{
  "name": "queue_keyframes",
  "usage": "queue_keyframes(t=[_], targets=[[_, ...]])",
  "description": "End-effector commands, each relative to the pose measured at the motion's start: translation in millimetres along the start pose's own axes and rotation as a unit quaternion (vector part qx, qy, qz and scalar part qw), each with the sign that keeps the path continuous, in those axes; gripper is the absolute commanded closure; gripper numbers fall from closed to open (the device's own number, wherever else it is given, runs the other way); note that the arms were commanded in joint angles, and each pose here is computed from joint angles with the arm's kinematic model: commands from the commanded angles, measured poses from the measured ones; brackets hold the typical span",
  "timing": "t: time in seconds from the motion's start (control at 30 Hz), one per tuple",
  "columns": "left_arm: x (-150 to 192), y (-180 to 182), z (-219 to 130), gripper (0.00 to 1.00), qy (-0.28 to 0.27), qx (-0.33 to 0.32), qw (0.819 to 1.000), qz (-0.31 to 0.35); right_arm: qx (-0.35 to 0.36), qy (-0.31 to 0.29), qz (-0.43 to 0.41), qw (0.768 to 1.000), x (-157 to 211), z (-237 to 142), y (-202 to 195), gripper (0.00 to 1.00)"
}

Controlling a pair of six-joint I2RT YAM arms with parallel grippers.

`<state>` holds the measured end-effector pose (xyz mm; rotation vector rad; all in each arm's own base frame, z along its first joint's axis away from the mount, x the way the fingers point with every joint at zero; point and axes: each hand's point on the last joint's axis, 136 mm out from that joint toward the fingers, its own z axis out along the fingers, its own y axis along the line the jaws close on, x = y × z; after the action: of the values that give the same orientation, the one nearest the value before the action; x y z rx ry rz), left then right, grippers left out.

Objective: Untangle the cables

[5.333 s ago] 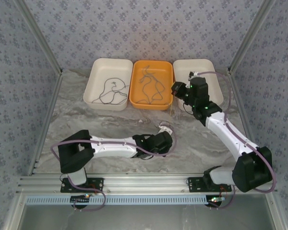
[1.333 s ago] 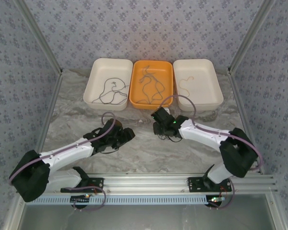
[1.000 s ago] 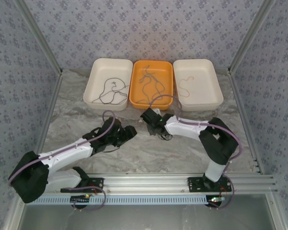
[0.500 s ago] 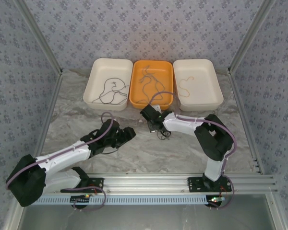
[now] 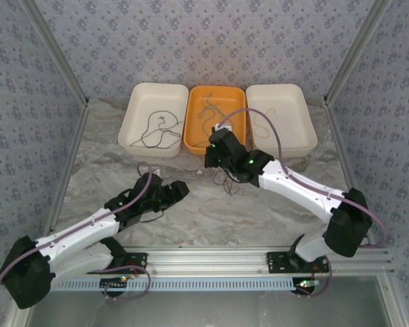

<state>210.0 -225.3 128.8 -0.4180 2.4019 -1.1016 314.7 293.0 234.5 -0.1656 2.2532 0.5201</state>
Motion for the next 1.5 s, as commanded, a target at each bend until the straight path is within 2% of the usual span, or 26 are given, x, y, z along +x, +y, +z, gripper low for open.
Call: queue_keyframes(t=[0.0, 0.17, 0.33, 0.57, 0.83, 1.13, 1.33, 1.47], targets=[[-13, -22, -14, 0.33, -0.036, 0.039, 0.998, 0.027, -0.079, -0.02, 0.04, 0.996, -28, -34, 32, 1.0], [-19, -26, -22, 0.35, -0.055, 0.05, 0.997, 0.02, -0.122, -0.02, 0.069, 0.99, -33, -44, 47, 1.0], [-16, -21, -13, 0.32, -0.047, 0.044, 0.998, 0.003, -0.157, -0.024, 0.087, 0.983, -40, -51, 60, 1.0], [-19, 1, -3, 0.26, -0.061, 0.01, 0.993, -0.098, -0.18, -0.022, 0.093, 0.979, -40, -63, 69, 1.0], [-21, 9, 10, 0.21, -0.051, -0.054, 0.984, -0.163, -0.214, -0.016, 0.089, 0.973, -34, -88, 72, 1.0], [-30, 12, 30, 0.16, -0.049, -0.048, 0.971, -0.228, -0.241, -0.043, 0.073, 0.967, -50, -122, 68, 1.0], [-27, 23, 50, 0.13, -0.038, -0.028, 0.954, -0.296, -0.258, -0.038, 0.066, 0.963, -54, -127, 69, 1.0], [-29, 23, 60, 0.13, -0.032, -0.032, 0.951, -0.305, -0.257, -0.043, 0.068, 0.963, -52, -133, 63, 1.0]])
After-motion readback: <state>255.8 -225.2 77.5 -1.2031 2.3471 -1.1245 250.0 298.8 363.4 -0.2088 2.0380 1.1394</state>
